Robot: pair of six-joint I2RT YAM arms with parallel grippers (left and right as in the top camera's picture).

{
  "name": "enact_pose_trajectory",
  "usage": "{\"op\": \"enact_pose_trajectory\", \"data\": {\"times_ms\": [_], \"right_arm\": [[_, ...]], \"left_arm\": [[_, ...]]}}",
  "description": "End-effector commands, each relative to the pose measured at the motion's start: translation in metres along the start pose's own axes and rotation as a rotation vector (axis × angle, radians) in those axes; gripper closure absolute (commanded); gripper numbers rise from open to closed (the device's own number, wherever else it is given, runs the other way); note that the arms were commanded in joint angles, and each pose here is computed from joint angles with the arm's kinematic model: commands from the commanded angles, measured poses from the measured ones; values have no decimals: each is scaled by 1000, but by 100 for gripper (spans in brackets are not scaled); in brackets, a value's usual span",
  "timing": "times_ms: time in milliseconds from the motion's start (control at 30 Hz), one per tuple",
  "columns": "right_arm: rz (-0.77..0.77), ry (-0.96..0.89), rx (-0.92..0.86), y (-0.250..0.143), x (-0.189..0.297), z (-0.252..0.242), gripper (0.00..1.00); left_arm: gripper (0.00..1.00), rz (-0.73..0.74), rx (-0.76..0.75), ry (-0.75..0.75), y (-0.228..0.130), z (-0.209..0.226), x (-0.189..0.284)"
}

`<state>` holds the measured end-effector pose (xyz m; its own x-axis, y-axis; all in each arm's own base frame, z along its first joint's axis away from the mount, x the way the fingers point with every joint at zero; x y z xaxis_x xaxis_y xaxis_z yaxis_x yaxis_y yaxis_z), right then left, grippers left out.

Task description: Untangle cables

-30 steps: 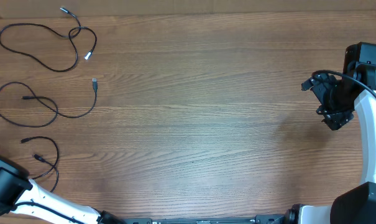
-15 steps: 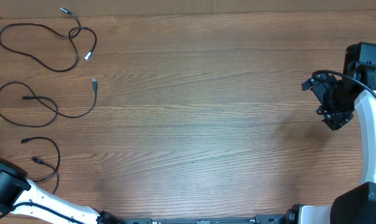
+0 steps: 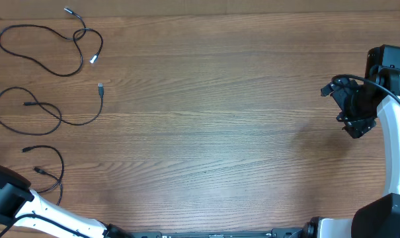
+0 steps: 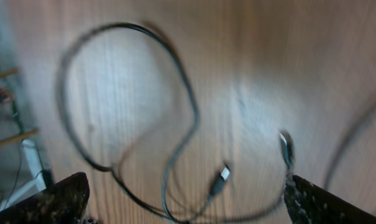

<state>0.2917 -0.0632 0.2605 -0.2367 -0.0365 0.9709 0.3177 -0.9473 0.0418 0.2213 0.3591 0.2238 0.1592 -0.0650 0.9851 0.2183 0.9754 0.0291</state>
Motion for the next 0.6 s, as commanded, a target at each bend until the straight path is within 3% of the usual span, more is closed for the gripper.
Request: {"op": "enact_pose_trajectory", "data": {"times_ms": [0,333,567], "right_arm": [[-13,2,-5,2,1,1,0],[-13,1,-5,2,1,1,0],[-13,2,-5,2,1,1,0]], "left_arm": [[0,100,-230,-224,-13,-23,-6],[0,212,-372,-184,-47,-58,-29],[0,171,-415,-313,-80,-53,33]]}}
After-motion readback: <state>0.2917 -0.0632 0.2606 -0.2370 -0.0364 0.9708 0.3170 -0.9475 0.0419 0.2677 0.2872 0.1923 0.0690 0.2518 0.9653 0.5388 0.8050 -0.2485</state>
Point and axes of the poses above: each gripper's point midway between its finger pads, its own x axis back along the fingers, its own z axis along the line the jaws close on, y = z × x, the point moved 10 cm from there along x, back along the fingers, and after that the axes turned 14 degrees about -x, right-handed, at the moved point
